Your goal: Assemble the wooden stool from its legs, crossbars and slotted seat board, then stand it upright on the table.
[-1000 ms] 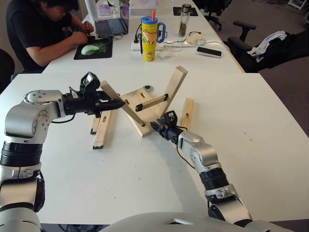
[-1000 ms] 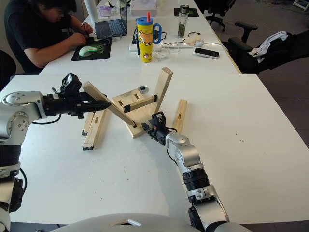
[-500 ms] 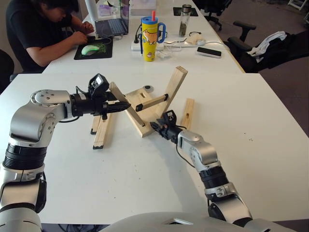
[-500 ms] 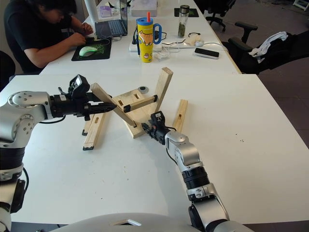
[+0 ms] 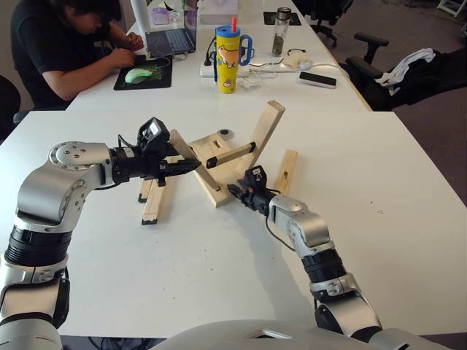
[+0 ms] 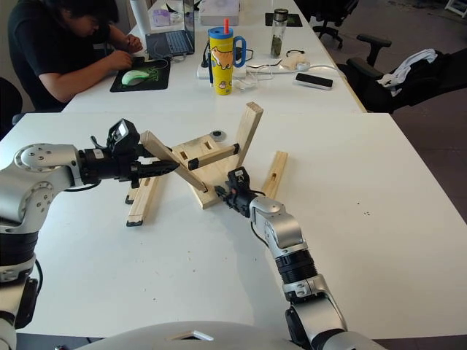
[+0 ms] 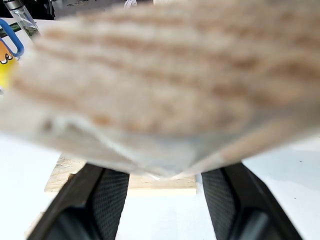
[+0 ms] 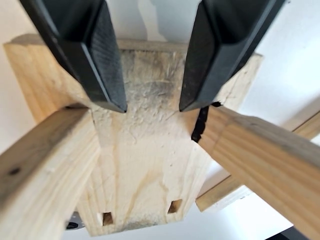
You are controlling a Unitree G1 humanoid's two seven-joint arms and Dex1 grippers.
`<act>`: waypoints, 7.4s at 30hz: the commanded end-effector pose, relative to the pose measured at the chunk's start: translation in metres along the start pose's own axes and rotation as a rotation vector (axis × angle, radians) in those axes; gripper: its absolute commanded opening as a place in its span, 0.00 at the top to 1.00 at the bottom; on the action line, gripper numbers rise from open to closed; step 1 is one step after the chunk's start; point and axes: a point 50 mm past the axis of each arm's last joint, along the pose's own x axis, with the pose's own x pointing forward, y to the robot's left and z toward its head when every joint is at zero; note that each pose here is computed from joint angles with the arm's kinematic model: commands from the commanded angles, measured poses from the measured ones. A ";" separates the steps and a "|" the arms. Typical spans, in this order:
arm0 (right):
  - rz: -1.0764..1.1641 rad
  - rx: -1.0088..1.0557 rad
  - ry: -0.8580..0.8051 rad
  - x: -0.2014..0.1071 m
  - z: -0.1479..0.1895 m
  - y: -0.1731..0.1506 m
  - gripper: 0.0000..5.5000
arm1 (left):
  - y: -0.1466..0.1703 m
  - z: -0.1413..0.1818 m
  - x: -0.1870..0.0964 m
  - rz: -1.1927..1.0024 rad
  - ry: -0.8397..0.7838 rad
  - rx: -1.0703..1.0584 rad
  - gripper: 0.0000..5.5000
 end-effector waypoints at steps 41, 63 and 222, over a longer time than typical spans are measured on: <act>0.129 0.063 0.030 -0.002 -0.021 0.023 0.68 | -0.001 -0.054 0.057 -0.267 0.139 -0.071 0.63; -0.138 -0.415 -0.665 -0.062 0.103 0.047 1.00 | 0.001 -0.048 0.051 -0.247 0.064 -0.072 0.63; 0.296 -0.424 -0.166 0.003 0.067 0.014 1.00 | -0.031 -0.096 0.038 0.841 -0.110 -0.346 1.00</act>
